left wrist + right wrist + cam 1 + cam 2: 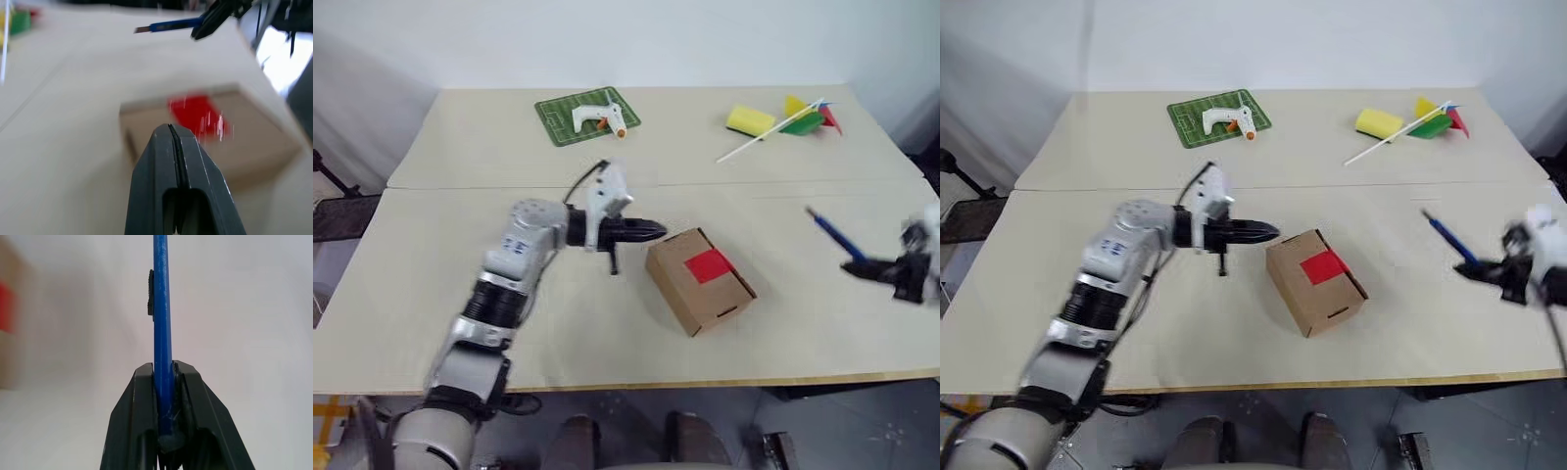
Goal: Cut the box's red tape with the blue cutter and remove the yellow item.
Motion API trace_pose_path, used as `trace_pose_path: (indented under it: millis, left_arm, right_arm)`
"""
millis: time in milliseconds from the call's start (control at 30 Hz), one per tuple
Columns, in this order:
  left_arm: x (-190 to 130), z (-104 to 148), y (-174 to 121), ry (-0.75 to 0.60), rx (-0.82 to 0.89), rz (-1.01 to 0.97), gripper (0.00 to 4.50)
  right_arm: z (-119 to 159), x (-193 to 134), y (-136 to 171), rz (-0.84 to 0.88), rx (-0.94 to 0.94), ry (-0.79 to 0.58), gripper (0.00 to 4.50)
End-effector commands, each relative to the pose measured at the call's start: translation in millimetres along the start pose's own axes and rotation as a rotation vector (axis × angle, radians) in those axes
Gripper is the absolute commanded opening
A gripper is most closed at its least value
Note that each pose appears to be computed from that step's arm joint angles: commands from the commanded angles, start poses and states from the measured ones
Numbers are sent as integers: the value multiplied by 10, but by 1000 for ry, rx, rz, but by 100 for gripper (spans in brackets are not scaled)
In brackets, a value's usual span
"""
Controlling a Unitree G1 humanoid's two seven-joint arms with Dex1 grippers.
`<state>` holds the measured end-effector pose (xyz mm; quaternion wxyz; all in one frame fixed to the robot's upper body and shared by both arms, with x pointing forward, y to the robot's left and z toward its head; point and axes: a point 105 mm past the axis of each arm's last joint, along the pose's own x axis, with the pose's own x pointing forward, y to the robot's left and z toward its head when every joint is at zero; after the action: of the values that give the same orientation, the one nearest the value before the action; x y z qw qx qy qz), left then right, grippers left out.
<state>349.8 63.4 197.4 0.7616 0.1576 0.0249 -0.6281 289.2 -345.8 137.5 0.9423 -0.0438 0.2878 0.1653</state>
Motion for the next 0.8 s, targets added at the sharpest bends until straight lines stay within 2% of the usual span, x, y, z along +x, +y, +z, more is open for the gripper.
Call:
trace_pose_path:
  millis: [33,133,200,267,300,367,433,600,700,800]
  left_arm:
    - [-112,-21,6,26,-8,-10,0]
    - [-260,-251,-45,121,-43,-8,0]
    - [-295,-363,-91,157,-61,1,0]
    - [-307,-430,-133,176,-64,9,0]
    - [-300,-462,-151,172,-88,35,0]
    - [-280,-548,-210,172,-154,76,0]
    - [-269,-589,-253,179,-182,90,0]
    - [-181,-669,-336,183,-244,118,0]
    - [-28,-698,-352,167,-272,148,0]
    - [154,-694,-361,147,-290,166,0]
  right_arm:
    - [203,-7,-193,-154,-140,-100,16]
    - [93,139,-371,-248,-78,-152,16]
    - [38,209,-415,-274,-76,-168,72]
    - [3,247,-418,-276,-90,-168,72]
    - [83,210,-391,-271,-132,-211,95]
    - [404,87,-151,-163,-269,-403,117]
    - [520,20,5,-84,-334,-489,155]
    - [464,85,433,120,-390,-412,155]
    - [502,283,679,142,-473,-394,93]
    - [484,505,888,138,-581,-398,4]
